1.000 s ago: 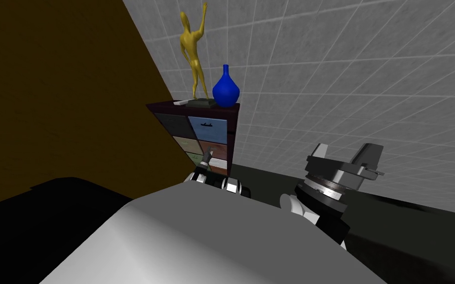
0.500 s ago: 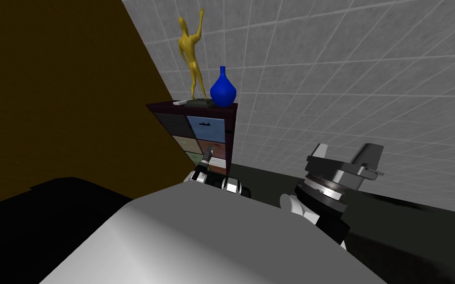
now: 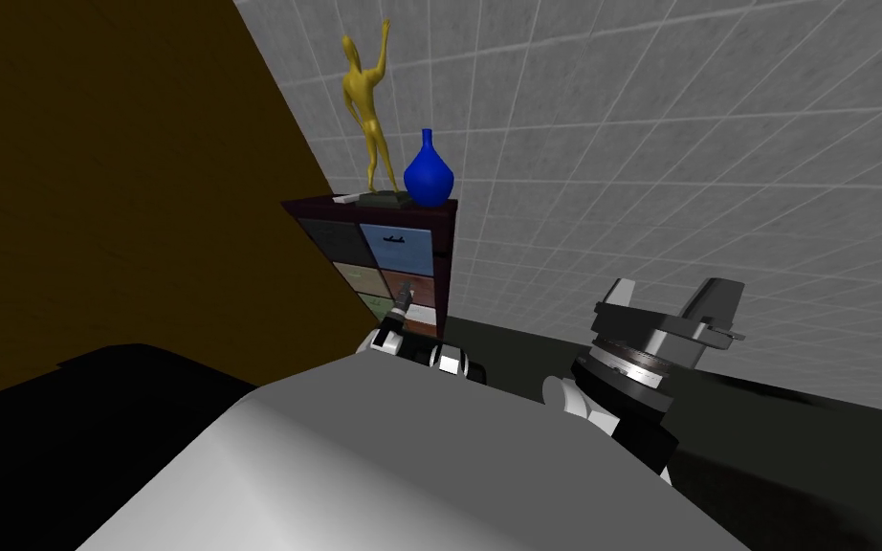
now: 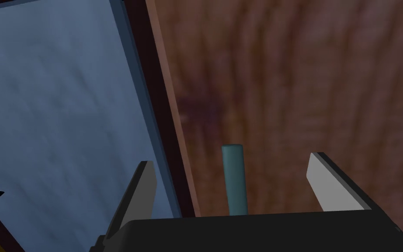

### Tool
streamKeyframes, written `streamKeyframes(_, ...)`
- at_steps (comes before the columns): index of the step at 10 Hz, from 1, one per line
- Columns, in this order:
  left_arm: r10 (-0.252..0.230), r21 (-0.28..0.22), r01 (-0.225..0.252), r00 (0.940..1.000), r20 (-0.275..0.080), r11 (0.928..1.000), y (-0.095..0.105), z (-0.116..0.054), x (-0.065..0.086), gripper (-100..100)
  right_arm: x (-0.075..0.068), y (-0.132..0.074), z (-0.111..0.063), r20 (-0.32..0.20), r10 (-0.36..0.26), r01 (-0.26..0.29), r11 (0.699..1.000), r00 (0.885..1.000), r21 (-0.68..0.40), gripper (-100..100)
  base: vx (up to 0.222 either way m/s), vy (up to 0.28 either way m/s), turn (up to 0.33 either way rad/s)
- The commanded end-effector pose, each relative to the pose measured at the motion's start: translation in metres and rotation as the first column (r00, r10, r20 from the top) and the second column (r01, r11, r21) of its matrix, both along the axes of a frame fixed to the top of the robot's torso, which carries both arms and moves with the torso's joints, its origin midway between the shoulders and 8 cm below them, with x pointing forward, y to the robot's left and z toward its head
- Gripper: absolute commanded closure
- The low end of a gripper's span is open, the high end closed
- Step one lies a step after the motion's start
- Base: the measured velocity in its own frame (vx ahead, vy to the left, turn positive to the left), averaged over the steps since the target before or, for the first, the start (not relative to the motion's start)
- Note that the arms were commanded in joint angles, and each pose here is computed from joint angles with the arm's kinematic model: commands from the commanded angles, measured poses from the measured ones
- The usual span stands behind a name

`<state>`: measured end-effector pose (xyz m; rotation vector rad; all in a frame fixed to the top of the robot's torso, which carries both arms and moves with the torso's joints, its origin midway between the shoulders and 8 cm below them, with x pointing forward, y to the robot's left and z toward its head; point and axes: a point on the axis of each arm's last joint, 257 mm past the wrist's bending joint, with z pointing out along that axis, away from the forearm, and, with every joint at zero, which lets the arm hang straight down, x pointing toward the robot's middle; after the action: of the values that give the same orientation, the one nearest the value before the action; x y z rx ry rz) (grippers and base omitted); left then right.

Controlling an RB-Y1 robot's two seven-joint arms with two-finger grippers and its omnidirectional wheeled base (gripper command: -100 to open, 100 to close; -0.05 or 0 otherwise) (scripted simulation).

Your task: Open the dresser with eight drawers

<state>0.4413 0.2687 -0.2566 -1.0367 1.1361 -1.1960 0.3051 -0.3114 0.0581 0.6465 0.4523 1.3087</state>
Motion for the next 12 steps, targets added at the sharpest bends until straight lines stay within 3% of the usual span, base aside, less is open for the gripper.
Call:
streamKeyframes(1, 0.016, -0.042, -0.017, 0.9998, -0.011, 0.999, -0.009, 0.0, 0.004, -100, 0.0, 0.0, 0.0, 0.0, 0.0, 0.0, 1.0, 1.0, 0.0, 0, -0.009, -0.022, 0.0)
streamKeyframes(5, 0.016, -0.032, -0.016, 0.9998, -0.009, 0.9994, -0.006, 0.007, 0.005, -100, 0.0, 0.0, 0.0, 0.0, 0.0, 0.0, 1.0, 1.0, 0.0, 0, 0.054, -0.004, -0.01)
streamKeyframes(6, 0.014, -0.033, -0.014, 0.9998, -0.011, 0.9993, -0.008, 0.001, 0.003, 100, 0.0, 0.0, 0.0, 0.0, 0.0, 0.0, 1.0, 1.0, 0.0, 0, -0.056, 0.009, 0.031)
streamKeyframes(11, 0.006, -0.032, -0.006, 1.0, 0.0, 0.9995, -0.008, 0.016, -0.004, 100, 0.0, 0.0, 0.0, 0.0, 0.0, 0.0, 1.0, 1.0, 0.0, 0, -0.149, -0.014, 0.014)
streamKeyframes(12, 0.011, -0.033, -0.012, 0.9998, -0.018, 0.9994, -0.006, 0.008, -0.005, 100, 0.0, 0.0, 0.0, 0.0, 0.0, 0.0, 1.0, 1.0, 0.0, 0, -0.1, -0.006, 0.005)
